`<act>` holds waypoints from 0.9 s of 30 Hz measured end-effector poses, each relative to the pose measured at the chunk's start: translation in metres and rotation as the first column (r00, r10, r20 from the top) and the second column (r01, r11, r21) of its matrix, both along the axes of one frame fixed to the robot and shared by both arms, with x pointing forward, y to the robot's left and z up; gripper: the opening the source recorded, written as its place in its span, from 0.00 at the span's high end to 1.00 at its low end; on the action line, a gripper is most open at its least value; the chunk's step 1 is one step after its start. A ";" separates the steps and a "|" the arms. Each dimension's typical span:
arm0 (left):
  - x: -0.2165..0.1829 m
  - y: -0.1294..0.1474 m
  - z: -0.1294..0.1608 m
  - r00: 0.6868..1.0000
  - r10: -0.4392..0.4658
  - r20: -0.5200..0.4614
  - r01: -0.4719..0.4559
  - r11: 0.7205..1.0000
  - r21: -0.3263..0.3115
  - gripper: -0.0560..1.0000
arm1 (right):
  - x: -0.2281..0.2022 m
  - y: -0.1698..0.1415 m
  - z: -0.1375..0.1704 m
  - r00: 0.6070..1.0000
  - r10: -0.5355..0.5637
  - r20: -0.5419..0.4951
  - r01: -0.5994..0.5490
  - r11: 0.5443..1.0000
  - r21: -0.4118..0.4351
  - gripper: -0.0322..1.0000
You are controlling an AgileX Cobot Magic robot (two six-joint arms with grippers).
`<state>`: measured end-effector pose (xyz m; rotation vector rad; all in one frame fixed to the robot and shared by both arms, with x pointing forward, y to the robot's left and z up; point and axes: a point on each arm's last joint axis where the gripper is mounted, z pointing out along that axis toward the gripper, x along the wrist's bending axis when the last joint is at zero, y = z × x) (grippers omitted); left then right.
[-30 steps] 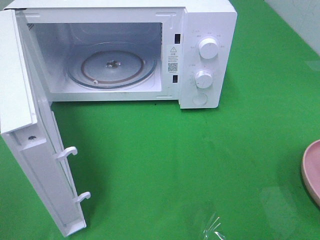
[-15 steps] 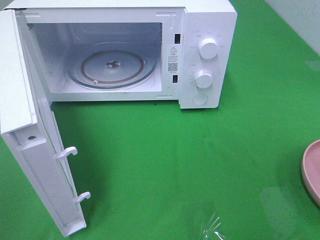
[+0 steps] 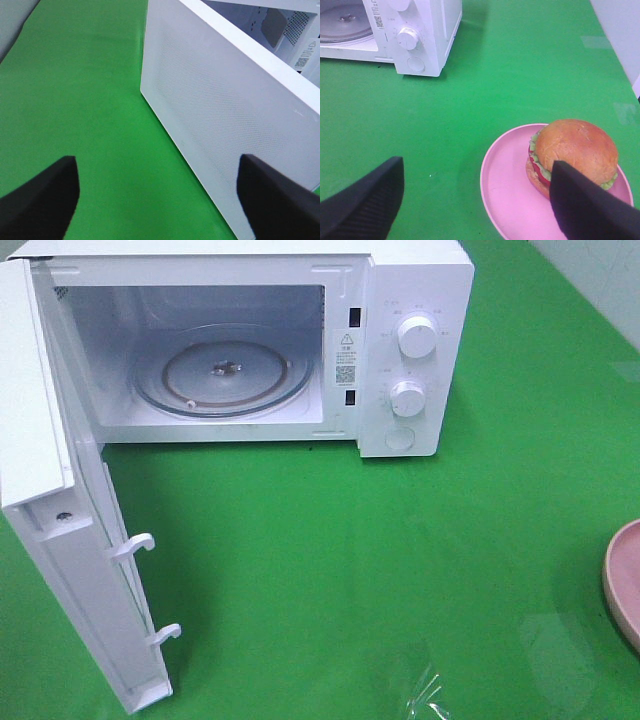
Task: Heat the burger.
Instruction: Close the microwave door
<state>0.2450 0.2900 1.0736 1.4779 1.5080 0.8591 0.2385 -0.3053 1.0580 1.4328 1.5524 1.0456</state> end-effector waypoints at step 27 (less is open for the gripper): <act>0.074 0.010 -0.015 0.989 0.082 0.127 -0.080 0.997 -0.020 0.95 | 0.000 0.000 0.000 1.000 -0.001 0.000 0.001 1.000 -0.001 0.24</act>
